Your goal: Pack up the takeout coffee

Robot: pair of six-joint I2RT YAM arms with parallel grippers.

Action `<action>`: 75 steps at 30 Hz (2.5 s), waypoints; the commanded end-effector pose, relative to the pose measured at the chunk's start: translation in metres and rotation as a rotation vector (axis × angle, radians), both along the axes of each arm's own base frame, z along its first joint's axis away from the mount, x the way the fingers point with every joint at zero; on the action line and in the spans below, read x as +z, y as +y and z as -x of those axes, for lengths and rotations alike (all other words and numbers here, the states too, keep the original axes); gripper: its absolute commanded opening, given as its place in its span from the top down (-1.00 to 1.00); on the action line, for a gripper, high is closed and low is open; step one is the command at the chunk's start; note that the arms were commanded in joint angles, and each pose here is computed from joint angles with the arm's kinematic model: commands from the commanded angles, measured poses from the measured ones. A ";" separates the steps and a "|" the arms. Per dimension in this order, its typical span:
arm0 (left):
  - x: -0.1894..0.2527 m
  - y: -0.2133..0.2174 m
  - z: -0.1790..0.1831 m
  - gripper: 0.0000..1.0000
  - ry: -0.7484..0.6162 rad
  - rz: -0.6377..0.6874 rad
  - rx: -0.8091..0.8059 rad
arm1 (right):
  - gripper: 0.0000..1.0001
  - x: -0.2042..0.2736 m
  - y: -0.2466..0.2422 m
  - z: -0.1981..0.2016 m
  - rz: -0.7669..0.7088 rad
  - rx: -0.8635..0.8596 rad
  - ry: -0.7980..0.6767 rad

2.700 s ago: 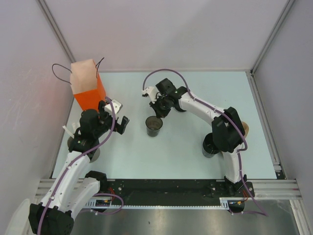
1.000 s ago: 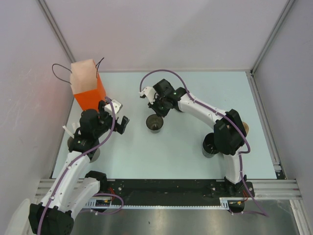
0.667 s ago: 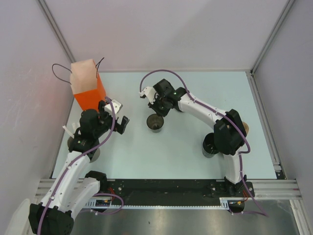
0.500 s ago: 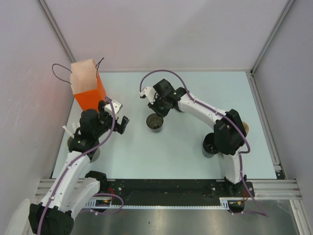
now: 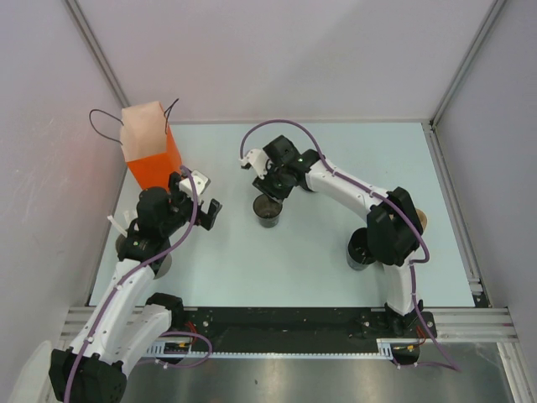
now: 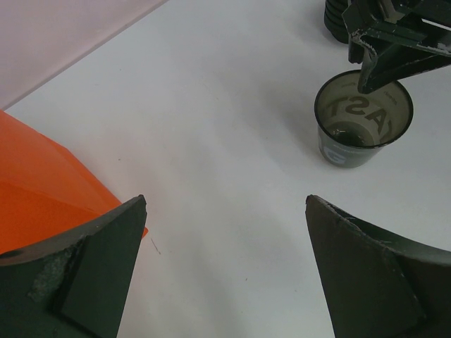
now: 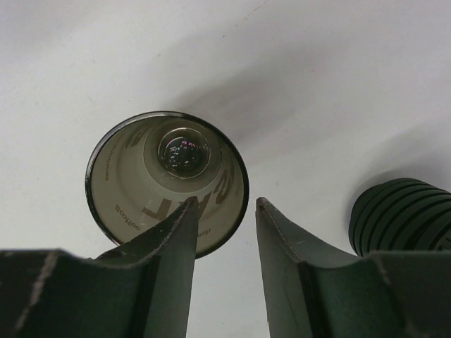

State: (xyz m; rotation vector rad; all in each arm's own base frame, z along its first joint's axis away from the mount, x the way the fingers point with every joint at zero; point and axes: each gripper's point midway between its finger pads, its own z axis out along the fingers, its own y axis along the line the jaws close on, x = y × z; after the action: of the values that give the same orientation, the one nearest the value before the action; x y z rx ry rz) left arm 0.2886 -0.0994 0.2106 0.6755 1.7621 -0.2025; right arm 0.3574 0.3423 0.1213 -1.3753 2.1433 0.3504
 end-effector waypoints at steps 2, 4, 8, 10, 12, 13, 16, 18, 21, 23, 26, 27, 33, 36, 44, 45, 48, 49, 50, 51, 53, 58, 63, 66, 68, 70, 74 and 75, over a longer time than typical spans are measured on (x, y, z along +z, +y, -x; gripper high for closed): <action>0.007 -0.002 -0.001 -1.00 -0.041 0.001 -0.020 | 0.03 0.027 -0.002 -0.008 -0.026 -0.001 -0.045; 0.006 -0.002 -0.001 -0.99 -0.038 0.001 -0.020 | -0.04 0.036 -0.003 -0.009 -0.040 -0.002 -0.053; 0.006 -0.002 -0.001 -0.99 -0.037 0.002 -0.020 | -0.26 0.064 -0.006 -0.011 -0.079 -0.004 -0.094; 0.006 -0.002 -0.002 -0.99 -0.035 0.002 -0.018 | -0.32 0.077 -0.011 -0.015 -0.094 -0.013 -0.118; 0.005 -0.002 -0.002 -1.00 -0.034 0.001 -0.020 | -0.39 0.089 -0.022 -0.024 -0.105 -0.041 -0.141; 0.006 -0.002 -0.001 -0.99 -0.035 0.002 -0.021 | -0.43 0.092 -0.025 -0.029 -0.108 -0.055 -0.152; 0.006 -0.002 -0.002 -1.00 -0.034 0.001 -0.020 | -0.51 0.104 -0.047 -0.050 -0.118 -0.119 -0.182; 0.006 -0.002 -0.002 -1.00 -0.033 0.003 -0.019 | -0.55 0.109 -0.065 -0.066 -0.124 -0.162 -0.195; 0.005 -0.003 -0.001 -1.00 -0.031 0.003 -0.022 | -0.56 0.106 -0.089 -0.084 -0.111 -0.195 -0.186; 0.005 -0.003 -0.002 -0.99 -0.030 0.003 -0.021 | -0.57 0.094 -0.099 -0.088 -0.082 -0.173 -0.156; 0.005 -0.003 -0.002 -1.00 -0.032 0.002 -0.021 | -0.56 0.078 -0.111 -0.090 -0.057 -0.119 -0.111; 0.005 -0.003 -0.002 -0.99 -0.031 0.001 -0.021 | -0.56 0.073 -0.113 -0.091 -0.056 -0.108 -0.098; 0.003 -0.003 -0.002 -1.00 -0.026 0.001 -0.023 | -0.48 0.050 -0.120 -0.092 -0.052 -0.033 -0.044; 0.003 -0.004 -0.002 -1.00 -0.025 0.000 -0.027 | -0.45 0.044 -0.119 -0.089 -0.056 0.015 -0.025; 0.000 -0.004 -0.002 -0.99 -0.017 -0.003 -0.030 | -0.35 0.025 -0.116 -0.091 -0.039 0.038 0.020; 0.000 -0.004 -0.002 -1.00 -0.019 -0.003 -0.030 | -0.35 0.023 -0.118 -0.092 -0.037 0.037 0.023; 0.000 -0.004 -0.002 -1.00 -0.016 -0.003 -0.030 | -0.35 0.014 -0.118 -0.090 -0.032 0.048 0.050; 0.000 -0.004 -0.002 -1.00 -0.017 -0.004 -0.032 | -0.35 0.010 -0.117 -0.090 -0.029 0.048 0.057; 0.000 -0.004 -0.002 -1.00 -0.017 -0.004 -0.032 | -0.35 0.009 -0.118 -0.090 -0.030 0.049 0.063; 0.000 -0.004 -0.002 -1.00 -0.018 -0.004 -0.032 | -0.35 0.008 -0.117 -0.090 -0.028 0.050 0.063; 0.000 -0.004 -0.002 -1.00 -0.017 -0.004 -0.032 | -0.35 0.003 -0.119 -0.091 -0.020 0.042 0.069; -0.001 -0.004 -0.002 -0.99 -0.015 -0.004 -0.032 | -0.29 -0.006 -0.121 -0.093 0.001 0.031 0.079; -0.001 -0.005 -0.002 -1.00 -0.014 -0.005 -0.035 | -0.02 -0.009 -0.123 -0.092 0.001 0.030 0.087; -0.001 -0.004 -0.002 -0.99 -0.016 -0.005 -0.034 | 0.18 -0.008 -0.122 -0.092 -0.003 0.033 0.086; 0.000 -0.004 -0.002 -0.99 -0.017 -0.005 -0.034 | 0.27 -0.005 -0.121 -0.091 -0.011 0.035 0.084; -0.001 -0.004 -0.002 -1.00 -0.015 -0.004 -0.033 | 0.38 -0.002 -0.121 -0.091 -0.015 0.038 0.080; -0.001 -0.004 -0.002 -0.99 -0.012 -0.005 -0.033 | 0.53 0.005 -0.120 -0.090 -0.029 0.041 0.070; -0.001 -0.004 -0.002 -0.99 -0.016 -0.005 -0.034 | 0.59 0.006 -0.119 -0.089 -0.032 0.042 0.069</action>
State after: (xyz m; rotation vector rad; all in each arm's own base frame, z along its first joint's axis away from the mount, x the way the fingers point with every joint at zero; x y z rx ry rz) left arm 0.2894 -0.1008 0.2067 0.6827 1.7735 -0.2114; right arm 0.4426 0.2192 0.1059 -1.4243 2.2142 0.4416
